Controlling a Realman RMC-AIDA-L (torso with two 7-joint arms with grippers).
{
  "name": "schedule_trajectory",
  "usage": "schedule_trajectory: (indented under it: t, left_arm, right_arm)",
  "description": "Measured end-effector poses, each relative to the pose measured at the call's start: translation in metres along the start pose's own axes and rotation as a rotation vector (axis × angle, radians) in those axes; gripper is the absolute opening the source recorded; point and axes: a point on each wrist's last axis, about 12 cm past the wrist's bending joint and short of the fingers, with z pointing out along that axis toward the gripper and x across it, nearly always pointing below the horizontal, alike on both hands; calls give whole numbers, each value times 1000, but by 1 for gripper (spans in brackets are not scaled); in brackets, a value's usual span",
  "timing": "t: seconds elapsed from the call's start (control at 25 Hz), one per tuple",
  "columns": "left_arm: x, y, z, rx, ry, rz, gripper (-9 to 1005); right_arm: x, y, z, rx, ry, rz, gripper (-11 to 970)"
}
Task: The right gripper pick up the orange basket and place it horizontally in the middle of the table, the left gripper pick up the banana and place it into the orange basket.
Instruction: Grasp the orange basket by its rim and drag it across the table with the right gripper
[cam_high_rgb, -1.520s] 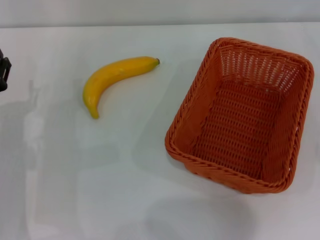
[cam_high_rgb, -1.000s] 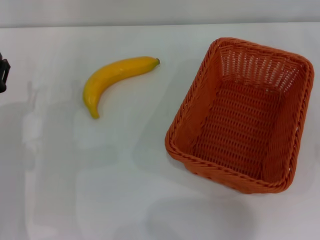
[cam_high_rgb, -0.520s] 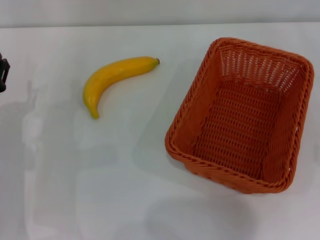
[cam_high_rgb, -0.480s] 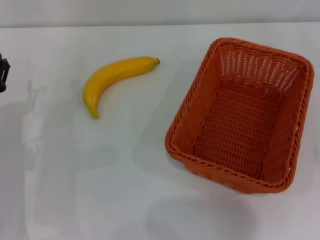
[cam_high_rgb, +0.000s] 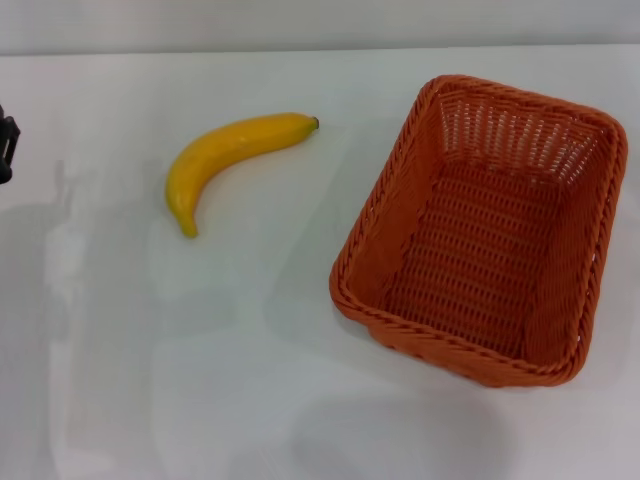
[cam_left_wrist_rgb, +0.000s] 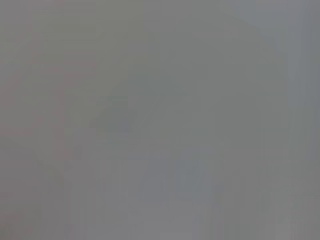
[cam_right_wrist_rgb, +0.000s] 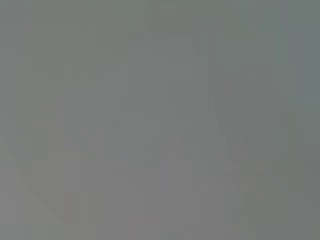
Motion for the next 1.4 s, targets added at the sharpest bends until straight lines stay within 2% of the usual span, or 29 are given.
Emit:
schedule_trajectory:
  t: [0.2,0.28,0.4,0.48,0.72,1.0,1.04,1.2,1.4]
  left_arm:
    - [0,-1,0,4,-1,-4,879]
    - [-1,-3,1,14,-4,-3,879]
    - [-2,-4,2,26,-8,0,879]
    - [-2,-5,2,28,-9,0,879]
    - [-2,-8,3,48,-10,4,879]
    - [-2,-10,5,62,2,10,879]
    - [-2,-11,5,63,2,11,879]
    - [-2,-13,6,80,-1,16,880]
    - [-2,-14,6,89,0,19,880]
  right_arm:
    - [-21,11,41,-227,218,227,844]
    - [-27,21,59,-319,340,266,843]
    - [-33,35,81,-409,502,268,843]
    - [-33,48,98,-463,664,238,843]
    - [-35,79,142,-535,994,131,843]
    - [-47,117,176,-587,1247,-23,844]
    - [-50,131,183,-604,1306,-67,844]
    - [-51,149,193,-619,1376,-129,843]
    - [-36,174,202,-624,1452,-223,843]
